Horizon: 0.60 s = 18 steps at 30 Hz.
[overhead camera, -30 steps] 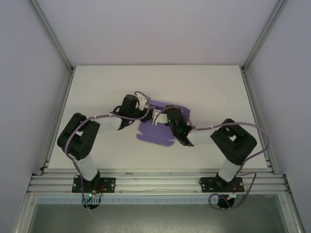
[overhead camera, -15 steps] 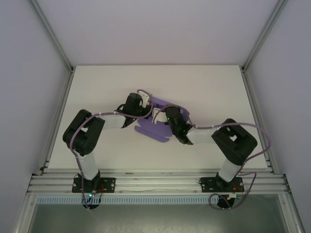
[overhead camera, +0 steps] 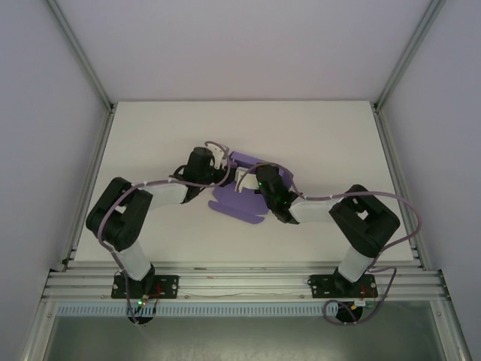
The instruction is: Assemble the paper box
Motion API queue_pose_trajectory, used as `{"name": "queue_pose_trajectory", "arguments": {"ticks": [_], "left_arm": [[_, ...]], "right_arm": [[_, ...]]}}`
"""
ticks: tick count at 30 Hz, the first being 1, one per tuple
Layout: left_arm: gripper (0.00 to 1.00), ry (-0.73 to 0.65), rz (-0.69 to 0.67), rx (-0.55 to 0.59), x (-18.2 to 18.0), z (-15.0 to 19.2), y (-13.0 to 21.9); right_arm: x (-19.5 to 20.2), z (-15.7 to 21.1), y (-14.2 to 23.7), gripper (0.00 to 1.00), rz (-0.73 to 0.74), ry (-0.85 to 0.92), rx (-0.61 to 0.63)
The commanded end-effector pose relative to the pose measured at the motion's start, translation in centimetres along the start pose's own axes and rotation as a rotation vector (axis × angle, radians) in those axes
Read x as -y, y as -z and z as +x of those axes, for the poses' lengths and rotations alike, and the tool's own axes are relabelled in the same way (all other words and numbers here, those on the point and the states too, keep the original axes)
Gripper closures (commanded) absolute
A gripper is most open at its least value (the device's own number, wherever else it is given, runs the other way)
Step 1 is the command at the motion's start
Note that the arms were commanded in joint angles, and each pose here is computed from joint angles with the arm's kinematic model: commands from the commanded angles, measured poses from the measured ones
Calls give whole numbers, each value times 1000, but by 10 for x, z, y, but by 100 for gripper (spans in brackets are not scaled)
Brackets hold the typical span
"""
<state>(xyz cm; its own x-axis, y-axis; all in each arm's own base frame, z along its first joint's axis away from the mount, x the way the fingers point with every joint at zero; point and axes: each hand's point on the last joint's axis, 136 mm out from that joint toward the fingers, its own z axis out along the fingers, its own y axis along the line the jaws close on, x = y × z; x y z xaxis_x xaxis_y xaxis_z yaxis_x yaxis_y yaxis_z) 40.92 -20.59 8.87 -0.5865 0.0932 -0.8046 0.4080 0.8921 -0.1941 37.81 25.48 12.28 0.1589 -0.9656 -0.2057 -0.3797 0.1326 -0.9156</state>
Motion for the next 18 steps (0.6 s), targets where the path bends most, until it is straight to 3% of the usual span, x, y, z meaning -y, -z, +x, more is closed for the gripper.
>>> {"name": "queue_pose_trajectory", "arguments": {"ticks": [1,2,5,8,11,15,18], "left_arm": [[24,36,-67,5,-15,4,22],[14,31,-67,4,-15,7,28],[0,57,-82,-7,-22,14,40],[0,169,-146,-19,-49,16,46],[0,247,-87,27,-58,9,51],[0,102,114,-28,-29,7,35],[6,80,198,-82,-19,4,18]], "right_arm": [[-17,1,1,100,-68,24,1],[-16,1,1,100,-66,21,1],[-16,0,2,100,-69,17,5],[-18,0,1,100,-77,22,3],[-17,0,1,100,-75,24,-2],[-19,0,1,100,-85,23,1],[-19,0,0,100,-84,23,-1]]}}
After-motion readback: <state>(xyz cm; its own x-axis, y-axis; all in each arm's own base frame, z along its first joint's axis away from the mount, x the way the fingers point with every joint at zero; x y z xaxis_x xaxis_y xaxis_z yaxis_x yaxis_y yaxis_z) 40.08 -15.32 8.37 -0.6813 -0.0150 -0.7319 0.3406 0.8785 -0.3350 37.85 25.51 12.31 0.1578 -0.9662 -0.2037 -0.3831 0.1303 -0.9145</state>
